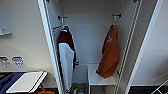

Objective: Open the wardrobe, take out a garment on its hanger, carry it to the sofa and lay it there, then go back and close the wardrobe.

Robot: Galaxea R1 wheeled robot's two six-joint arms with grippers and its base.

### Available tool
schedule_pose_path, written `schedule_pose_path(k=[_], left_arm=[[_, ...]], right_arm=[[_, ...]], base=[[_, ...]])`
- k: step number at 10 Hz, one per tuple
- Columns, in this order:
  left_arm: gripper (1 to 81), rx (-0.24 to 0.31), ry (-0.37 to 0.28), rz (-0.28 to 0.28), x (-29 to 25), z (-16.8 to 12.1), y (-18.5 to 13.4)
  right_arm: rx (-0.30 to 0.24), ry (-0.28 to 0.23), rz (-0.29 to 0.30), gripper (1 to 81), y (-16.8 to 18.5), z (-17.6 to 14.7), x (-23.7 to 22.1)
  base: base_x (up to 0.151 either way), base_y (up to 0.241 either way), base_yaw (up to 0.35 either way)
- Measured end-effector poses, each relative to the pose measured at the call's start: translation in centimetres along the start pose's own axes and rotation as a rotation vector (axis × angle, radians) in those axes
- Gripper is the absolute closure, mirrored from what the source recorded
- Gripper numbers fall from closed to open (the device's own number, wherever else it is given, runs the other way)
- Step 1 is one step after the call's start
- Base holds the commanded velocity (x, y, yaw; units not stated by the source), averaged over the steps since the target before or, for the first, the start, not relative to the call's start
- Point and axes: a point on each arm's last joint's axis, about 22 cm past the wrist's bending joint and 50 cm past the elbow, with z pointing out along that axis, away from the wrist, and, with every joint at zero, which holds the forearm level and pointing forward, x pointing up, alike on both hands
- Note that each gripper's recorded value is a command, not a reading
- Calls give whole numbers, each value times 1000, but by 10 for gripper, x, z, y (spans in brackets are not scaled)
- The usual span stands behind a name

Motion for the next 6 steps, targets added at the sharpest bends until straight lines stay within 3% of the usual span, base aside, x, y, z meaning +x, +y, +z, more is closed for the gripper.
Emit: schedule_pose_path(k=[3,5,6], left_arm=[[10,87,104,-39,51,-23,-60],[10,104,96,-41,42,-28,-72],[10,103,60,-16,26,-31,-76]], right_arm=[[11,6,-7,10,-8,4,7],[12,-2,-8,10,-11,7,4],[10,-3,-8,10,-11,8,3]], base=[[0,0,0],[0,0,0],[0,0,0]])
